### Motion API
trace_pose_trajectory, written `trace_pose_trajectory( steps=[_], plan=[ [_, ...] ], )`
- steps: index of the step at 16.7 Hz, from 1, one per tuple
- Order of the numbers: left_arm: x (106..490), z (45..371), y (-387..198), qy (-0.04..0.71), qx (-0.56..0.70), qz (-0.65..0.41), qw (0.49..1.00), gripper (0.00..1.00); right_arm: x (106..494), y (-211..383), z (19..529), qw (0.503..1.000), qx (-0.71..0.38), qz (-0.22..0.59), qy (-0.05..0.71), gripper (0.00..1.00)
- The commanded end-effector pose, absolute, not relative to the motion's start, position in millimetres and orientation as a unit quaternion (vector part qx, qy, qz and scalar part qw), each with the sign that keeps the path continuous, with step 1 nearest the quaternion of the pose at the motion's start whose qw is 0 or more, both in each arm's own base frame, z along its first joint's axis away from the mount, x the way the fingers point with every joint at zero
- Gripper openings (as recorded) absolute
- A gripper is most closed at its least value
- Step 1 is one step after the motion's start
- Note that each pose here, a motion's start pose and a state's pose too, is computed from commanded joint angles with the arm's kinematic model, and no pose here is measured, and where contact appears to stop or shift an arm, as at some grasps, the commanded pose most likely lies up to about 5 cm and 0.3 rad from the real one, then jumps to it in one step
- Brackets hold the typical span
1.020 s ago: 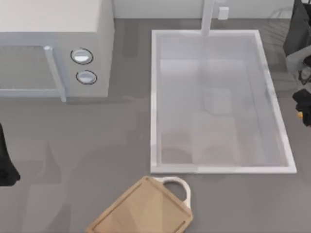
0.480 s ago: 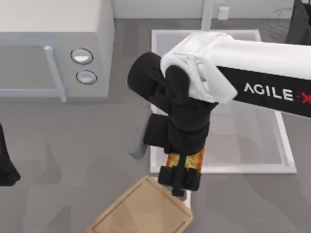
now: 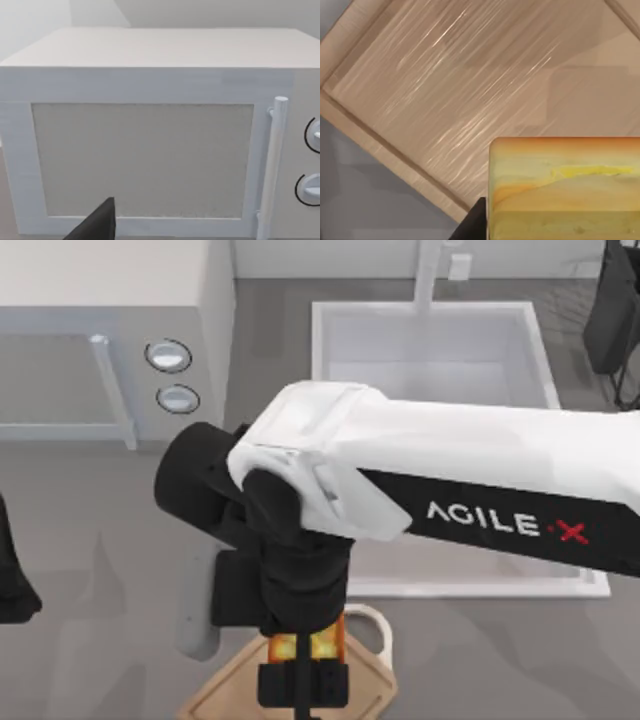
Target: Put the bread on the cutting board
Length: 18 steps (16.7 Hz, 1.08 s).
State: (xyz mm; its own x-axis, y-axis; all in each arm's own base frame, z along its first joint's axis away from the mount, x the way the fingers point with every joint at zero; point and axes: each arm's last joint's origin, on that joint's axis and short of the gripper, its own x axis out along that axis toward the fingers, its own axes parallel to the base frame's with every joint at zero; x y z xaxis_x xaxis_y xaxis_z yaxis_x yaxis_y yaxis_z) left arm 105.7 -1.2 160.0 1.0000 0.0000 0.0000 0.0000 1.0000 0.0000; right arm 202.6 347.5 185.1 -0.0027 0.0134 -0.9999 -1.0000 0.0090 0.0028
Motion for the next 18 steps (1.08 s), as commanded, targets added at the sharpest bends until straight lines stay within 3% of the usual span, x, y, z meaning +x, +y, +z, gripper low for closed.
trace_pose_trajectory(
  steps=[18],
  plan=[
    [105.7,160.0,-1.2,0.0,0.0,0.0,1.0,1.0,202.3,347.7,142.0,0.506,-0.493,0.502,0.498,0.0]
  ],
)
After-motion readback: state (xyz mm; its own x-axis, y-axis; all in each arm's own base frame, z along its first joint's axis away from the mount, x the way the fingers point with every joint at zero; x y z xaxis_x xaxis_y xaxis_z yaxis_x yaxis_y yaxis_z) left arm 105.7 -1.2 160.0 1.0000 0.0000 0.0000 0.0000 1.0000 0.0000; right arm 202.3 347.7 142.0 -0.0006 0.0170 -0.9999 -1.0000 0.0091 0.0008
